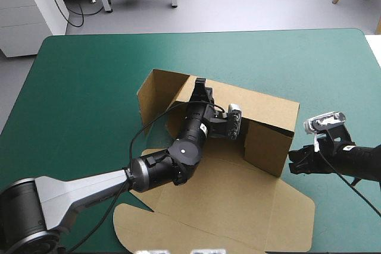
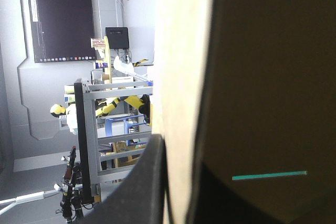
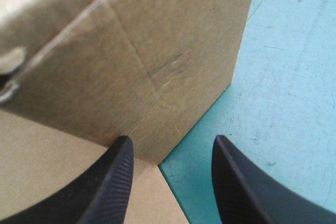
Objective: Fold the box
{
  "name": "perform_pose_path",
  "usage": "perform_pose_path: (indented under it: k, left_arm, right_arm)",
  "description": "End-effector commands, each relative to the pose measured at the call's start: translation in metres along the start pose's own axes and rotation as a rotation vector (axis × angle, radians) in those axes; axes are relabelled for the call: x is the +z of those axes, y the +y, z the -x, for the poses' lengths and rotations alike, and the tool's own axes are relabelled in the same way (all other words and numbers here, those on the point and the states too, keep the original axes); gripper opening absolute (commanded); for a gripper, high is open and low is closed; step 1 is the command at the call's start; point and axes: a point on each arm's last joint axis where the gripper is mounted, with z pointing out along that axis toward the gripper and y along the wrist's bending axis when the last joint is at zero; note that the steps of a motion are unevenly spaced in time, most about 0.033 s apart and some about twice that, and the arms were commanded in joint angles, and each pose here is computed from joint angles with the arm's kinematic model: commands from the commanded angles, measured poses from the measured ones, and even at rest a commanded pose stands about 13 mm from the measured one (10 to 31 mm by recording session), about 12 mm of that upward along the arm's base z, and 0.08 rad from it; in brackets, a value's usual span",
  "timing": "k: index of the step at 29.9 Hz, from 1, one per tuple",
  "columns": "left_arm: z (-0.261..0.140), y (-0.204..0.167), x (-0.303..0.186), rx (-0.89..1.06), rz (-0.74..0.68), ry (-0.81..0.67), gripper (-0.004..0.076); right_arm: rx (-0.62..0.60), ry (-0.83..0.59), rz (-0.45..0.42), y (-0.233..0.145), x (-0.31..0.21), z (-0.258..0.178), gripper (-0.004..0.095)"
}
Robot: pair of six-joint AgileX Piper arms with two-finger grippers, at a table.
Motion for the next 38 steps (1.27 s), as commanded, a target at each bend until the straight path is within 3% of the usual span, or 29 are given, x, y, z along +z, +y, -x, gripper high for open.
perform_pose_path:
  k: [1, 16, 22, 26, 29, 33, 38]
  left_arm:
    - [0.001, 0.003, -0.005, -0.082, -0.033, -0.012, -0.001]
    - [0.001, 0.003, -0.005, -0.083, -0.034, -0.012, -0.001]
    - [0.001, 0.003, -0.005, -0.087, -0.037, -0.011, -0.001]
    - [0.001, 0.002, -0.005, -0.089, -0.038, -0.01, -0.001]
    - [0.001, 0.002, -0.005, -0.089, -0.038, -0.01, -0.001]
    - [0.0, 0.003, -0.005, -0.1, -0.032, 0.004, -0.001]
    - [-0.005, 0.005, -0.005, -0.129, -0.011, 0.056, -0.001]
  right_arm:
    - [0.001, -0.029, -0.004, 0.005, -0.01, 0.004, 0.0435]
    - [0.011, -0.16, 0.095, 0.016, -0.013, 0.013, 0.0435]
    - [-0.019, -0.23, 0.01, 0.009, -0.009, 0.021, 0.0435]
    - [-0.029, -0.228, 0.025, 0.012, 0.001, 0.026, 0.0435]
    - [0.001, -0.215, 0.039, 0.014, 0.013, 0.031, 0.0435]
    - [0.07, -0.257, -0.021, 0.008, 0.029, 0.041, 0.0428]
    - [0.091, -0.309, -0.074, 0.004, 0.03, 0.046, 0.0287]
